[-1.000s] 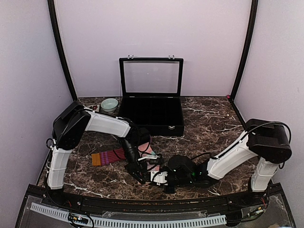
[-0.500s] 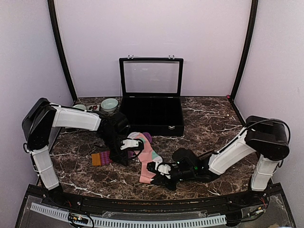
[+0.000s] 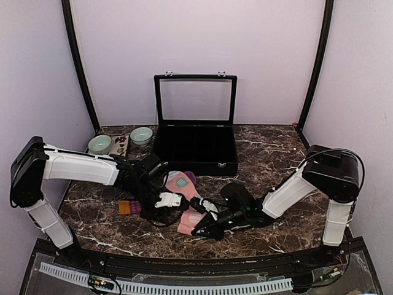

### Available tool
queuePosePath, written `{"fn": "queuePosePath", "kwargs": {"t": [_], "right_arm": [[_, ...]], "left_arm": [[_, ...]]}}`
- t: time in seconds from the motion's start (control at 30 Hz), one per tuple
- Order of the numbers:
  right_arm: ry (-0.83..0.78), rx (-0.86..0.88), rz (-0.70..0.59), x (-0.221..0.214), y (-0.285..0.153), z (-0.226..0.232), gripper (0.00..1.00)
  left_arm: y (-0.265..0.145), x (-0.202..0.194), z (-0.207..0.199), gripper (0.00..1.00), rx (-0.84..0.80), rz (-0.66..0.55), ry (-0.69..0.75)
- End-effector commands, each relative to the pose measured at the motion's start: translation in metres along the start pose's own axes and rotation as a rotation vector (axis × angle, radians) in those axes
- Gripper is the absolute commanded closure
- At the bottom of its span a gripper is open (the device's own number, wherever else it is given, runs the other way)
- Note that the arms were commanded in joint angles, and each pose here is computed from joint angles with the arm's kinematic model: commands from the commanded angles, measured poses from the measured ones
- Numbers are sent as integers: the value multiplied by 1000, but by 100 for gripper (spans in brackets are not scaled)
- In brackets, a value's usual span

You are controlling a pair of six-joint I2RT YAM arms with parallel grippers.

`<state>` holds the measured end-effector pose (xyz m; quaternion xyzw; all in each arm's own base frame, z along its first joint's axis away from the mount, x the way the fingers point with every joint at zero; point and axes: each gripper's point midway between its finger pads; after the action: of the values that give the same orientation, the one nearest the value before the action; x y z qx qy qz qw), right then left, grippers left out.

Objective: Roll the socks
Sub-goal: Roll the sock at the center of the board.

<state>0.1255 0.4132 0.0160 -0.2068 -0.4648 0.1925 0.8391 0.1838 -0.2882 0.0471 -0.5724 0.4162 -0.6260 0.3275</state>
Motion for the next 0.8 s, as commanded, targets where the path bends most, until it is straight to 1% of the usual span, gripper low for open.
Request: {"fn": "queuePosePath", "kwargs": {"t": [0.0,0.17,0.3,0.53,0.63,0.77], "right_arm": [[362,-75,365,-115,-2,-25,100],[465,-76,380,-124,-5,-28,100],[549,-61,374,-128,-7,-30,100],[602,-43,376,-131,-6,-28,100],[609,-42,376,-131,-6,-29,100],[617,-40,374,-130,-7,-29,100]], "left_arm": [[5,27,-24,65,-17,-60,148],[11,41,-36,66,-41,-63,198],[19,43,-34,63,-28,-39,227],[32,47,-30,62,-15,-15,278],[43,44,-20,64,16,15,281],[50,45,-16,66,15,17,271]]}}
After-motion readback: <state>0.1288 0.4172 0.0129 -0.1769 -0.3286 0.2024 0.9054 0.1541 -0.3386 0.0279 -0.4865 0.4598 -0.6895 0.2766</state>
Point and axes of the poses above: each gripper's point midway between its finger pads, its own y axis out along the fingers, its own z axis along the line the jaws close on, x = y × z, and after that the axes turned 3 degrees about y, right-handed
